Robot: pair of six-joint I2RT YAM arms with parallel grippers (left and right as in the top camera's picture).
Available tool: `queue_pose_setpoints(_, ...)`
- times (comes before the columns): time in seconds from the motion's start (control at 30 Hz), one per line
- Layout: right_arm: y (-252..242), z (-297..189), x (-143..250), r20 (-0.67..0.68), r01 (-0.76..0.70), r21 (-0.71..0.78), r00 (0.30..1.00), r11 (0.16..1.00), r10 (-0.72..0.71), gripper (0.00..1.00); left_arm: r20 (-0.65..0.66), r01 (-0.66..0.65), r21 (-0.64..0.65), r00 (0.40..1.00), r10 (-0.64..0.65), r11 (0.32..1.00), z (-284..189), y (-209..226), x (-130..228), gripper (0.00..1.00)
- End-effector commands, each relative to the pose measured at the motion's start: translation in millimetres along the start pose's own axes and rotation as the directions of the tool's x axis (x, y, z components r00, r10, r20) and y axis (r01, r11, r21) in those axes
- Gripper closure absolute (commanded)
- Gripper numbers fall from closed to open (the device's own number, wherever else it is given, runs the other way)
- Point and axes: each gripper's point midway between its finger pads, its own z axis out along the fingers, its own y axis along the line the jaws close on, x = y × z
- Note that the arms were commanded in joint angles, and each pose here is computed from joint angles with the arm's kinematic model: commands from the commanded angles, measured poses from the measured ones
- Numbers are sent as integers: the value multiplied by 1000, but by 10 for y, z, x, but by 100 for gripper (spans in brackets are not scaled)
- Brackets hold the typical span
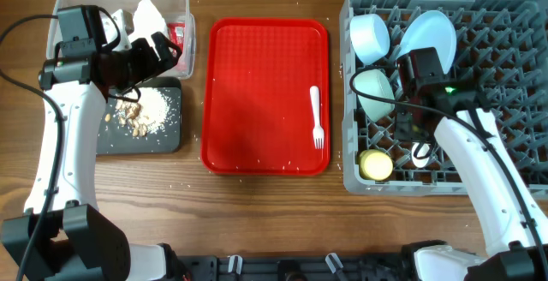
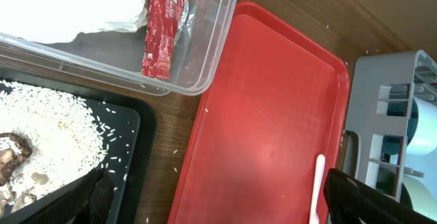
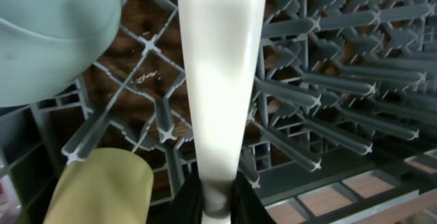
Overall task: Sort waste into correct bins and load items into the dishwasher rack
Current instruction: 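Carry the white spoon into the rack and release it, then reach the right gripper to the white fork and grasp it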
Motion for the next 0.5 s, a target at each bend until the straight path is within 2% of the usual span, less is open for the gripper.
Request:
queue_pose_setpoints(0.0,-121,35,-17,11,24,74,1000,997,-25,86,16,-21,-3,1000,21,1000,-34,-6,-45,0)
queue_pose_setpoints(0.1,-131,36,-21,13,24,80,1000,996,-25,74,16,-21,-3,1000,21,1000,-34,-6,-45,0)
queue_pose_setpoints(0.17,-128,36,-32,17,22,79,1000,997,-24,52,16,-21,-3,1000,21,1000,-34,-6,-45,0)
queue_pose_setpoints(0.23,-121,36,-54,26,18,76,999,997,-20,43,17,-21,-3,1000,21,1000,-34,-7,-46,0)
queue_pose_setpoints(0.33,-24,-1,-96,36,10,15,999,1000,-11,43,16,-21,-3,1000,21,1000,-34,-6,-45,0)
queue_pose_setpoints(0.43,264,-269,-228,55,2,-189,998,982,8,43,17,-21,-3,1000,21,1000,-34,-7,-46,0)
queue_pose_setpoints(0.47,351,-381,-275,65,6,-254,998,967,11,47,16,-21,-3,1000,21,1000,-34,-6,-45,0)
